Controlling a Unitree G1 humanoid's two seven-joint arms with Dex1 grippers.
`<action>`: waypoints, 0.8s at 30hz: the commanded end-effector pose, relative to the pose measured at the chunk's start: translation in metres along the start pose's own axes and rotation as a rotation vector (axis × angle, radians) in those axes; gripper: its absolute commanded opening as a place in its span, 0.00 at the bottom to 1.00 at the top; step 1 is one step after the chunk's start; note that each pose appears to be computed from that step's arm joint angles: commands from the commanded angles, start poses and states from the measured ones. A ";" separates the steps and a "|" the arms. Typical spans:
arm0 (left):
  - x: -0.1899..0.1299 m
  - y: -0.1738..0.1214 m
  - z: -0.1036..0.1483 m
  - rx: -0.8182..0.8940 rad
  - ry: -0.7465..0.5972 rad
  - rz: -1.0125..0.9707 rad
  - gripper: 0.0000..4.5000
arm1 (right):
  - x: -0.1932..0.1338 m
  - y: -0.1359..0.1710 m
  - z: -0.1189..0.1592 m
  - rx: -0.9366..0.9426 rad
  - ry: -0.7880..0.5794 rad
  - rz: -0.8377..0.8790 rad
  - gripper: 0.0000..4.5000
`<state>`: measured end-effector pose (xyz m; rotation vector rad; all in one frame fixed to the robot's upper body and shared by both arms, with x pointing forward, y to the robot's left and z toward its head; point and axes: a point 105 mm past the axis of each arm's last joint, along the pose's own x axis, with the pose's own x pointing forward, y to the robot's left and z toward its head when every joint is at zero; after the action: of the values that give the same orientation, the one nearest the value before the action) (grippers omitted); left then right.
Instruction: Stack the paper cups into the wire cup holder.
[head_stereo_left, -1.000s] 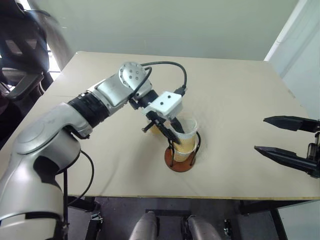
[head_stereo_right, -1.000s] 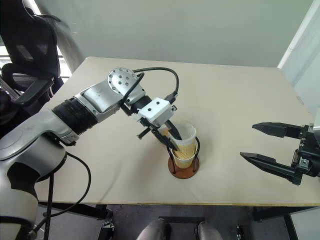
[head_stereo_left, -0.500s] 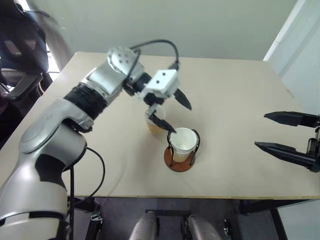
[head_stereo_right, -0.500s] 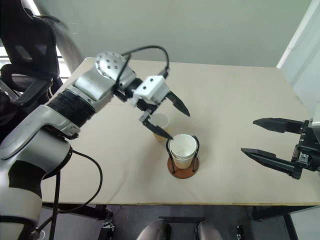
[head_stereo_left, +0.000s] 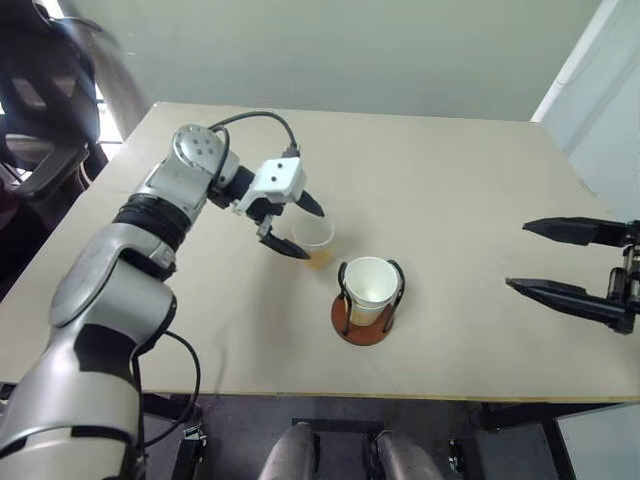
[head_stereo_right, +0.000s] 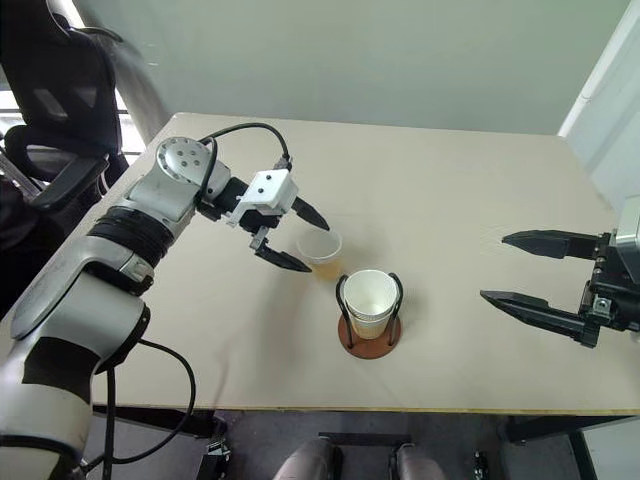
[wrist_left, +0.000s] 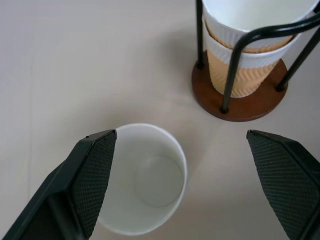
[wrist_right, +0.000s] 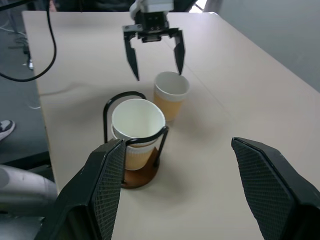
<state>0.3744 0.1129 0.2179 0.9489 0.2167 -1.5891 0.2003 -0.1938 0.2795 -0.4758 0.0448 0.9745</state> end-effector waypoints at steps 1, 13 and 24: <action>0.002 -0.004 -0.006 0.013 0.025 -0.030 0.99 | -0.001 -0.001 0.006 -0.040 0.000 -0.002 0.77; 0.021 -0.007 -0.024 -0.017 0.087 -0.059 0.91 | -0.004 0.002 0.007 -0.038 0.013 -0.010 0.77; 0.018 -0.006 -0.028 -0.018 0.117 -0.048 0.08 | -0.004 0.002 0.005 -0.031 0.015 -0.016 0.77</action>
<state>0.3850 0.1184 0.1804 1.0164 0.3500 -1.5473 0.1978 -0.1930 0.2764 -0.4805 0.0713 0.9738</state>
